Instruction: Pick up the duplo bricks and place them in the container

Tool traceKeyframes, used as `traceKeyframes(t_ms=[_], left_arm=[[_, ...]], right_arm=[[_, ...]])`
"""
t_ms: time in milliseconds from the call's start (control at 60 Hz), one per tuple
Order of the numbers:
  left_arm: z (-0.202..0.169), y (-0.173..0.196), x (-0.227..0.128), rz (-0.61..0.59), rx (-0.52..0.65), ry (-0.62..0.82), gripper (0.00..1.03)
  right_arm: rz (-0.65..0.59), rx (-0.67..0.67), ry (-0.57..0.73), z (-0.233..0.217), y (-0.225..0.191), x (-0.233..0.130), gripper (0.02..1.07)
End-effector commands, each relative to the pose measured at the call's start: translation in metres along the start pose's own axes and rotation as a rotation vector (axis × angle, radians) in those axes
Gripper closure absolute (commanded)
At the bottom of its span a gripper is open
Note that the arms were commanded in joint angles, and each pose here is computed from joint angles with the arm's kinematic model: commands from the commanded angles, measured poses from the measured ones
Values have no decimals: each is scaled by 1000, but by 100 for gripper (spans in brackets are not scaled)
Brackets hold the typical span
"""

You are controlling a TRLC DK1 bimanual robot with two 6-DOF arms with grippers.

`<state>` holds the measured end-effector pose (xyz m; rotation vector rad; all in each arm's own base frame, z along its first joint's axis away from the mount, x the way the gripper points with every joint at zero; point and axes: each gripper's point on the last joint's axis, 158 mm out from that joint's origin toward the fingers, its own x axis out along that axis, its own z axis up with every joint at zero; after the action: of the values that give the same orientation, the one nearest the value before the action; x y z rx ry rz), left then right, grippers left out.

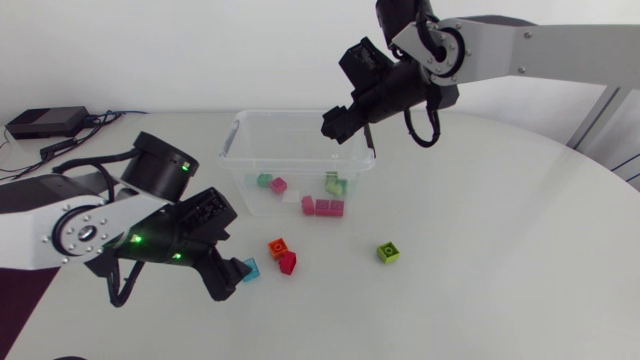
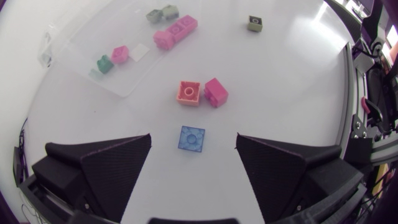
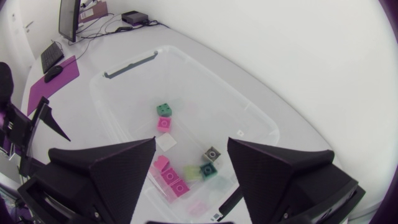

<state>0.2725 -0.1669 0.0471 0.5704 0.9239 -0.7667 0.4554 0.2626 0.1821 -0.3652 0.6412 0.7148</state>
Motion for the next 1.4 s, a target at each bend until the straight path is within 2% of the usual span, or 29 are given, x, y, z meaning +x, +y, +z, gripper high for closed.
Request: traceKeyframes(t_ms=[0,167,250,450,600,683,817,917,1000,1250,1383], left_arm=[[-14,-4,15,-29,38,48,8],[-20,-1,36,-48,85,85,8],[-22,1,41,-53,84,101,9],[-31,9,56,-67,89,145,11],[-28,14,62,-68,89,152,14],[-29,14,66,-75,85,164,21],[-36,10,76,-96,84,201,44],[-38,9,79,-102,80,211,55],[-38,9,80,-104,82,212,75],[-27,12,70,-80,79,172,77],[-5,21,40,-26,67,86,77]], right_arm=[[-9,3,-38,10,4,-27,7],[11,-11,-38,-23,24,-70,7],[19,-15,-17,-45,32,-79,7],[34,6,63,-118,41,-80,7],[49,18,111,-156,50,-73,7],[56,24,131,-173,55,-70,7],[62,37,159,-193,59,-63,7],[62,60,179,-204,58,-59,7],[48,89,190,-209,54,-54,7],[6,196,304,-240,35,-32,12],[-7,238,335,-247,31,-22,14]])
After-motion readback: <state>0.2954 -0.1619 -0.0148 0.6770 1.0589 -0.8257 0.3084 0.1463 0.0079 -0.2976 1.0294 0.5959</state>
